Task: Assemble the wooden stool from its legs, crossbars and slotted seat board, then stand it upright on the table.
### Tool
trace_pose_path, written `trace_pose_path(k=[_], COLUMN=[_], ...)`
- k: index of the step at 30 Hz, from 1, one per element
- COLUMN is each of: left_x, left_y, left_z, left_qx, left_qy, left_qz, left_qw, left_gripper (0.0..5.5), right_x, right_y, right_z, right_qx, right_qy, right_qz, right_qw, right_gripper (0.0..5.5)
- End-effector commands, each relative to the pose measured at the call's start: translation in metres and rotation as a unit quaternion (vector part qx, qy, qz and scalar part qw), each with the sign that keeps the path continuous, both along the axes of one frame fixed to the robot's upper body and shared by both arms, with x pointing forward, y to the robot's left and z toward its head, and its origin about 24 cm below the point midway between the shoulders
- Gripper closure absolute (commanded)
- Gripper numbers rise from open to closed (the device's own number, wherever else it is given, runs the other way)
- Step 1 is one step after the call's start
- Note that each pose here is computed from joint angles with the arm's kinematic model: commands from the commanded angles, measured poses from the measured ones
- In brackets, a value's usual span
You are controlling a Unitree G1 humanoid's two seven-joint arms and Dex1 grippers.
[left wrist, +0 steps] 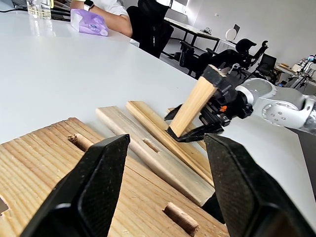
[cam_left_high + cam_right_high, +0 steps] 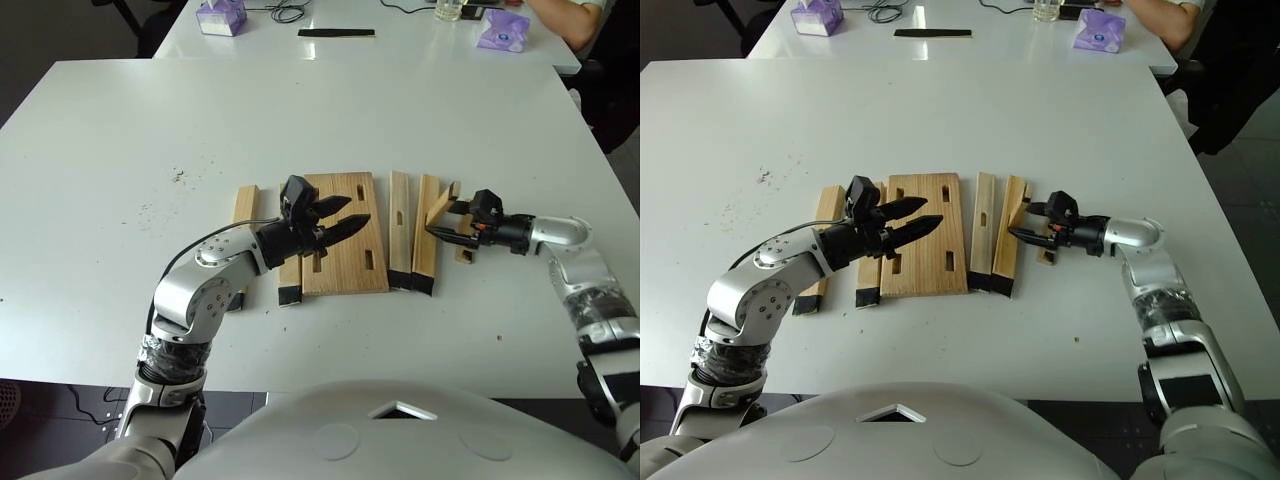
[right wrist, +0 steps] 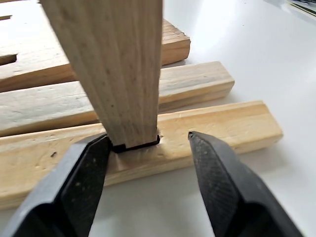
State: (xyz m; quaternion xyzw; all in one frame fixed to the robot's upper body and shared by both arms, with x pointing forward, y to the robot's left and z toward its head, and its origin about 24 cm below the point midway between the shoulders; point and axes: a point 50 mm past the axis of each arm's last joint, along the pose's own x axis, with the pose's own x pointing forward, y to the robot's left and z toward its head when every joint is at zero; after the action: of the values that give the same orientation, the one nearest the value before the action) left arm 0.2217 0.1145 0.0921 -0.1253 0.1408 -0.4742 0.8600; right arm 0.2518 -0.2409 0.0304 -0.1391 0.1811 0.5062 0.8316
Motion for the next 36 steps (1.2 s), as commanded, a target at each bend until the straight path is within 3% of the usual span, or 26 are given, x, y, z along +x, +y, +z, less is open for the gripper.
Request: trace_pose_path(k=[1,8,13,20,27,31,36], left_x=[-0.001,-0.001,0.0,0.003,0.006,0.007,0.006], left_y=[0.002,0.004,0.003,0.002,0.002,0.001,-0.001], left_z=[-0.001,0.0,0.0,0.001,0.0,-0.001,-0.004], left_qx=[-0.003,-0.004,-0.003,-0.004,-0.003,0.002,0.003], left_qy=[0.006,0.005,0.005,0.004,0.007,0.008,0.015], left_qz=[0.008,0.013,0.011,0.007,0.006,0.004,0.002], left_qw=[1.0,1.0,1.0,1.0,1.0,1.0,1.0], left_gripper=[2.67,2.67,2.67,2.67,2.67,2.67,2.67], right_x=[-0.011,-0.018,-0.019,-0.01,0.007,0.011,0.009], right_y=[-0.006,0.004,0.024,0.056,0.068,0.072,0.068], right_z=[0.039,0.103,0.137,0.145,0.155,0.141,0.061], right_qx=[0.027,0.09,0.189,0.231,0.232,0.227,0.149], right_qy=[-0.025,-0.102,-0.137,-0.146,-0.17,-0.157,-0.077], right_qz=[-0.011,-0.03,-0.026,-0.002,0.008,0.007,-0.014], right_qw=[0.999,0.99,0.972,0.962,0.958,0.961,0.986], right_gripper=[2.65,2.65,2.65,3.21,3.21,3.21,3.21])
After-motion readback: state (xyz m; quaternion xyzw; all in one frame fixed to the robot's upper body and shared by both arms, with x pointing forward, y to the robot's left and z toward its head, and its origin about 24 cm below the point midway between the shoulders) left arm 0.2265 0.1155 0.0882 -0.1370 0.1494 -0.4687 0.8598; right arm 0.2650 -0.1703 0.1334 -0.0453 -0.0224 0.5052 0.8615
